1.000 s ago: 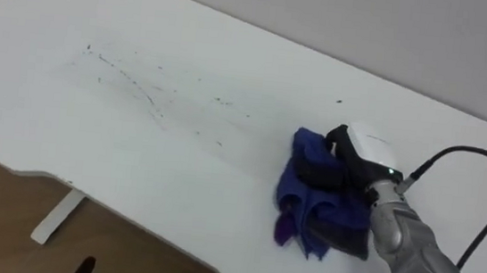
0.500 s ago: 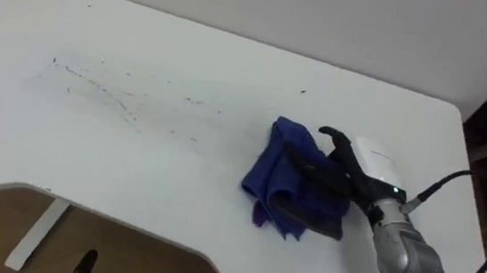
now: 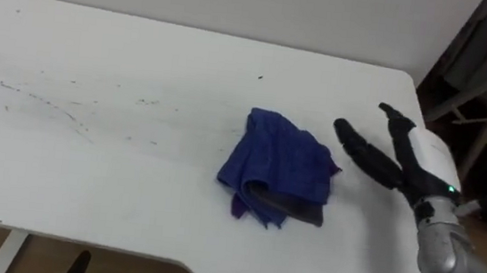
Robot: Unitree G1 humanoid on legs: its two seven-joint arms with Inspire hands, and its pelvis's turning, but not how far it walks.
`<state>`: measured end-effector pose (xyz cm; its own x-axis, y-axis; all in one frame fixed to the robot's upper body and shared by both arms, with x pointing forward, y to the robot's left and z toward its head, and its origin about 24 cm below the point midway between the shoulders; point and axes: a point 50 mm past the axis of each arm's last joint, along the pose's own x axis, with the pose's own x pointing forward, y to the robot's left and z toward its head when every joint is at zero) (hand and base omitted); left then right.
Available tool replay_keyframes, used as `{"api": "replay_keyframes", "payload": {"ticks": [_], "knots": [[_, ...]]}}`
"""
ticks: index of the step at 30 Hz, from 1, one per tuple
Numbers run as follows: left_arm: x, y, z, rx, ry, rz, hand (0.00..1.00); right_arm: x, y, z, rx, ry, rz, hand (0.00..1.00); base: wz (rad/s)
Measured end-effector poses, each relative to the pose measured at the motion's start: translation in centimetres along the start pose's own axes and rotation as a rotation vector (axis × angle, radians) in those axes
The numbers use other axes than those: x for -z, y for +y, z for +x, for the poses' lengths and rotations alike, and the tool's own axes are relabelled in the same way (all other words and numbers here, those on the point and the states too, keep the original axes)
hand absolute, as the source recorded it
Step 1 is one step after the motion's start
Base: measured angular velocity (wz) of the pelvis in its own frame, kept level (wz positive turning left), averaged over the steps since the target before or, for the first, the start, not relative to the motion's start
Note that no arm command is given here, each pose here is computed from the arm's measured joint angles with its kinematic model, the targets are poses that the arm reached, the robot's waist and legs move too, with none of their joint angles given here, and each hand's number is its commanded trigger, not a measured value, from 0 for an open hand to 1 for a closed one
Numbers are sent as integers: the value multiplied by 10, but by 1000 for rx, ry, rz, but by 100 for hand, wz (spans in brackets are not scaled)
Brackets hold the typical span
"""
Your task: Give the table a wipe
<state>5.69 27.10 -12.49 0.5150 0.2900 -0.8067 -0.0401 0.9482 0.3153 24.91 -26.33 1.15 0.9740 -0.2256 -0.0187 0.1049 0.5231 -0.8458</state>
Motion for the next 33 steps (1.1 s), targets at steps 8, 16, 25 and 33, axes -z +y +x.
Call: {"api": "replay_keyframes", "payload": {"ticks": [8, 16, 25, 33], "knots": [[5, 20, -3, -67, 13, -53, 0, 73, -52, -12, 247, 294, 78, 0, -9], [20, 35, -7, -115, 78, -24, 0, 172, -40, -93, 301, 873, 253, 0, 3], [41, 32, -7, -105, 196, -24, 0, 213, -2, -210, 92, 1385, 275, 0, 3], [58, 7, -7, -70, 306, 100, 0, 168, 94, -287, -423, 1546, 334, 0, 10]]}}
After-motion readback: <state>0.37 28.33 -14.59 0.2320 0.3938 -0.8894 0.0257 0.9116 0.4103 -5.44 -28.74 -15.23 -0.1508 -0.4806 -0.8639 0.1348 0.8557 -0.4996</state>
